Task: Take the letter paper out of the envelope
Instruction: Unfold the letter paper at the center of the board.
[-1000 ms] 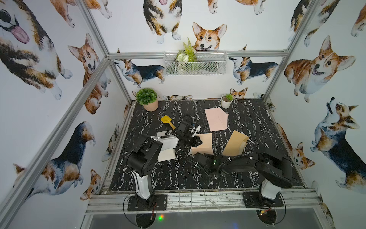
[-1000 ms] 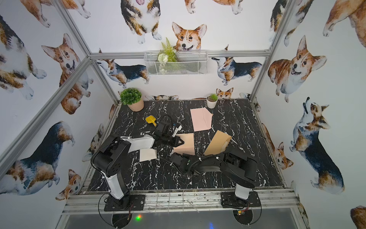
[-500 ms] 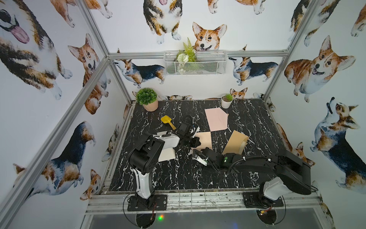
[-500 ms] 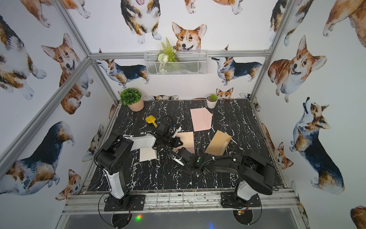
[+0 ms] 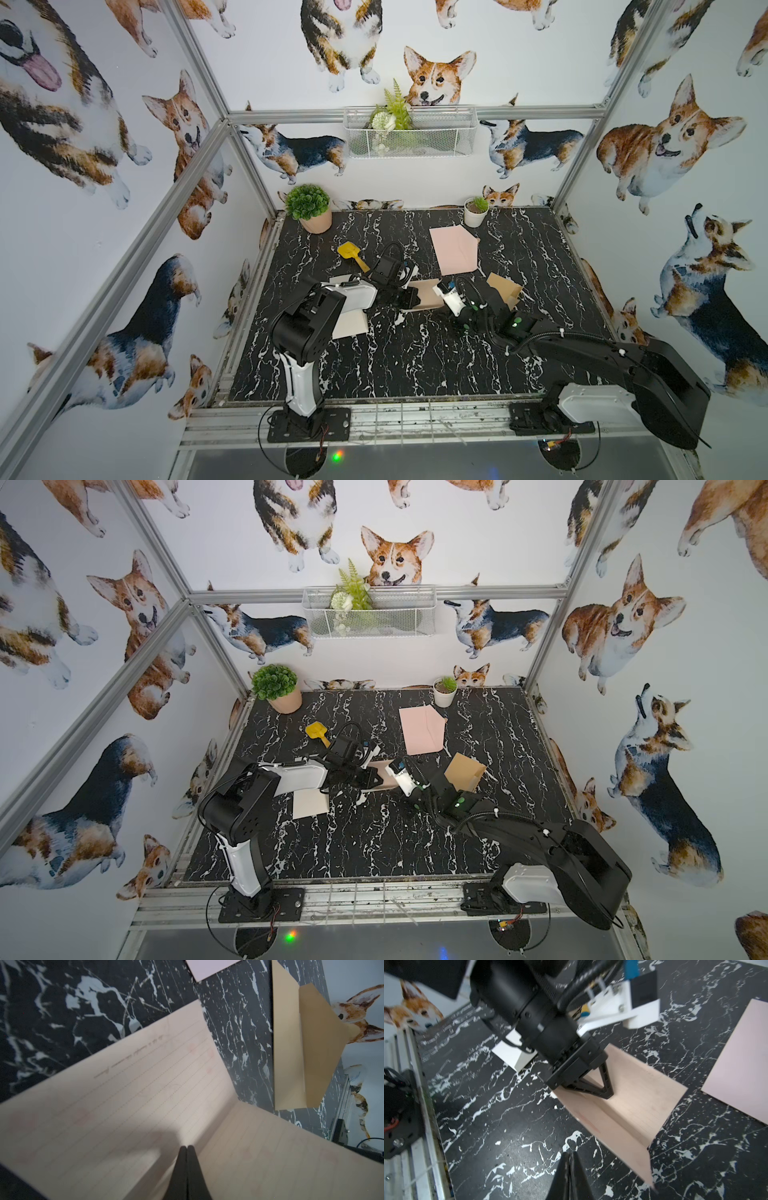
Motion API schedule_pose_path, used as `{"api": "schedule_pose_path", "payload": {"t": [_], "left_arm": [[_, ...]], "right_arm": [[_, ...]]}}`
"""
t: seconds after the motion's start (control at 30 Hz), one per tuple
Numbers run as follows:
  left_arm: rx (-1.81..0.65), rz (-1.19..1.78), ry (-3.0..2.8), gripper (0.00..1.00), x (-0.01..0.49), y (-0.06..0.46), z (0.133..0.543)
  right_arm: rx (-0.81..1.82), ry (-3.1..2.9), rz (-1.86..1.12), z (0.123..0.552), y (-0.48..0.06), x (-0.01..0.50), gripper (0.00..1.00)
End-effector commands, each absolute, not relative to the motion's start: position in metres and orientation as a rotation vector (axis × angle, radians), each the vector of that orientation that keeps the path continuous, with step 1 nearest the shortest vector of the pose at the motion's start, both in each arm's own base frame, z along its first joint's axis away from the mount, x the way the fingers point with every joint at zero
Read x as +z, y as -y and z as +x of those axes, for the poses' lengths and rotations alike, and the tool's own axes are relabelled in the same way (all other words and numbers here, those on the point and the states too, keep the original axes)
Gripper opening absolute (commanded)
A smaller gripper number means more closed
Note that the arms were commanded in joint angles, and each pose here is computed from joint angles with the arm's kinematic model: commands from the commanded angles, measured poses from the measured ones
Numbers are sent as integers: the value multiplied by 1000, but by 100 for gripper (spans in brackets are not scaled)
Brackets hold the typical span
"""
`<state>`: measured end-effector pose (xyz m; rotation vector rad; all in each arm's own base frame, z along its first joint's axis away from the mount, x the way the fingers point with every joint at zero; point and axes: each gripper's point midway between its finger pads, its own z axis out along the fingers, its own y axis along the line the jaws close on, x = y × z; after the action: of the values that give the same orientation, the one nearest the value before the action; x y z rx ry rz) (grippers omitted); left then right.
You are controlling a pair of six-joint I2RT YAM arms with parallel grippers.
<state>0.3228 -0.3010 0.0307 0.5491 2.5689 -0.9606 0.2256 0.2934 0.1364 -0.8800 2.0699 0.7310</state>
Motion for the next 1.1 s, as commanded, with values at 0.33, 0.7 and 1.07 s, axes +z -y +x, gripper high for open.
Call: {"api": "schedule_pose_path", "payload": {"t": [0.33, 0.7, 1.07], "left_arm": [[-818, 638, -2559, 0, 31, 304, 319], [-788, 654, -2534, 0, 38, 306, 318], [-749, 655, -2561, 0, 28, 303, 319]], "right_arm": [[842, -2107, -713, 273, -317, 159, 8], [916, -2261, -628, 260, -315, 82, 1], [893, -2347, -642, 242, -312, 40, 0]]}}
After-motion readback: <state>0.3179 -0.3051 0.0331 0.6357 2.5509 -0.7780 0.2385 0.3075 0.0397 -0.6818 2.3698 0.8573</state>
